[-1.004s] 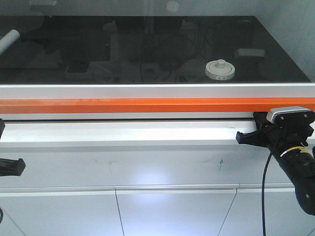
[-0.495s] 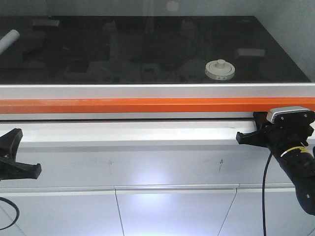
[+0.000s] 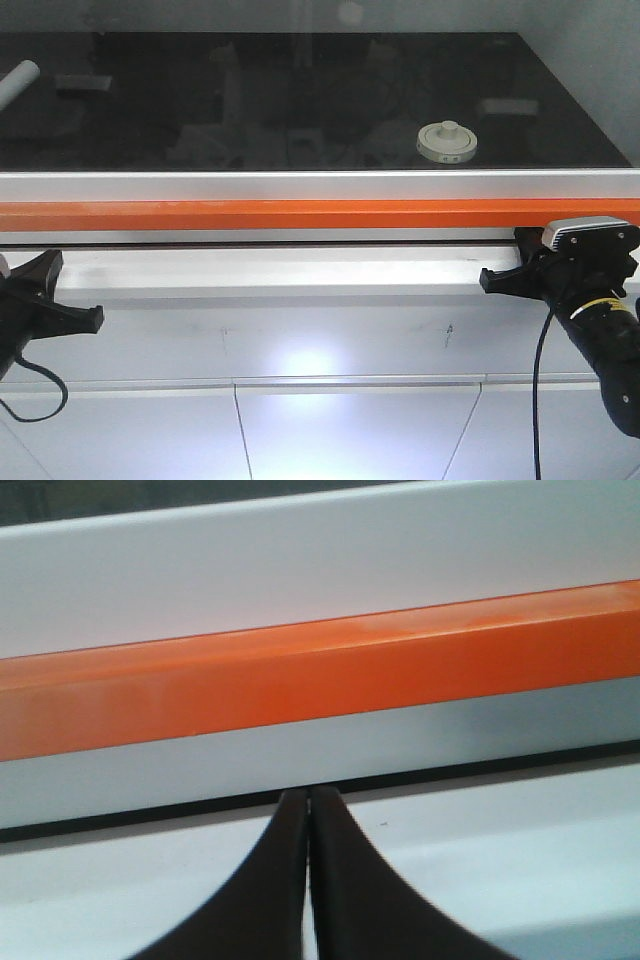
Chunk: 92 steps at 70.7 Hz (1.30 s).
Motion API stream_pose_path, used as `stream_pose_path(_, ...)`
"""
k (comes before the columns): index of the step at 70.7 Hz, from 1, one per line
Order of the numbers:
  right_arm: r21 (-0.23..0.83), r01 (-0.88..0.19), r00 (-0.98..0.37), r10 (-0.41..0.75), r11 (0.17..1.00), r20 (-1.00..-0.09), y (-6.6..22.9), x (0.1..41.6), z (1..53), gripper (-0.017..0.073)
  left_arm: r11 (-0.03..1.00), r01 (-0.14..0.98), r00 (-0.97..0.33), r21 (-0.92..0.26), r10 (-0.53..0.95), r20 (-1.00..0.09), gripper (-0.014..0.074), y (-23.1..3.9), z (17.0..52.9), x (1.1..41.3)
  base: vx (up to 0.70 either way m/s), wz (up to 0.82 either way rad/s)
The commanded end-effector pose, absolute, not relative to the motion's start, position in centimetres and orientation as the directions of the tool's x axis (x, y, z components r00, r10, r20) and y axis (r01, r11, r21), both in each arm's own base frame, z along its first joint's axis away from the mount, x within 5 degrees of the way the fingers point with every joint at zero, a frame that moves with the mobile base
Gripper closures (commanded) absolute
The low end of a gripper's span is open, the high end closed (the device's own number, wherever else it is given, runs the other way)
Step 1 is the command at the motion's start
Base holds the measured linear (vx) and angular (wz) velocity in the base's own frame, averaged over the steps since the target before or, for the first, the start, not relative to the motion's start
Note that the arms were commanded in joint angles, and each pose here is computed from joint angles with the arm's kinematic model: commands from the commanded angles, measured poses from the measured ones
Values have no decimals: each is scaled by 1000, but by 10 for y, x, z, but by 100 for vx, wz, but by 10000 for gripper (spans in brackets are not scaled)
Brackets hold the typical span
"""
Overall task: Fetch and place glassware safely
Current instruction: 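Raise the left gripper to the orange sash handle beside the right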
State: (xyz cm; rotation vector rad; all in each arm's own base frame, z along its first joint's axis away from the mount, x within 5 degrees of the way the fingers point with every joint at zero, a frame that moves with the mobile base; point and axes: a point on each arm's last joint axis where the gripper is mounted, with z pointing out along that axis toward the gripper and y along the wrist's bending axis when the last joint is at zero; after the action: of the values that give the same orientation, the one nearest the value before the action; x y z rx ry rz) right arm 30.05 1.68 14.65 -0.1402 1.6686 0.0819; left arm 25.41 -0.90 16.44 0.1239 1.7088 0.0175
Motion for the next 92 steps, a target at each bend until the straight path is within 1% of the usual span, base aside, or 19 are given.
stream_pose_path(1, -43, -141, 84, -32, 989, -996, 17, 309, 174, 560, 995, 58, -11, 81, 82, -997, 601, -10, 180, 267, 0, 0)
stream_pose_path(14, -43, -141, 82, -32, 989, -996, 17, 309, 174, 560, 995, 57, -11, 81, 82, -997, 601, -10, 177, 277, 0, 0)
stream_pose_path(36, -40, -142, 82, -29, 989, -996, 17, 309, 174, 560, 995, 57, -13, 79, 80, -997, 601, -10, 170, 282, 0, 0)
stream_pose_path(61, -42, -145, 79, -30, 989, -996, 17, 309, 174, 560, 996, 44, 3, 75, 75, -997, 601, -9, 172, 282, 0, 0)
stream_pose_path(81, -42, -145, 79, -30, 989, -996, 17, 309, 174, 560, 996, 44, -7, 76, 77, -997, 601, -9, 180, 298, 0, 0)
stream_pose_path(92, -42, -145, 79, -30, 989, -996, 17, 309, 174, 560, 996, 44, -6, 77, 77, -997, 601, -9, 181, 300, 0, 0)
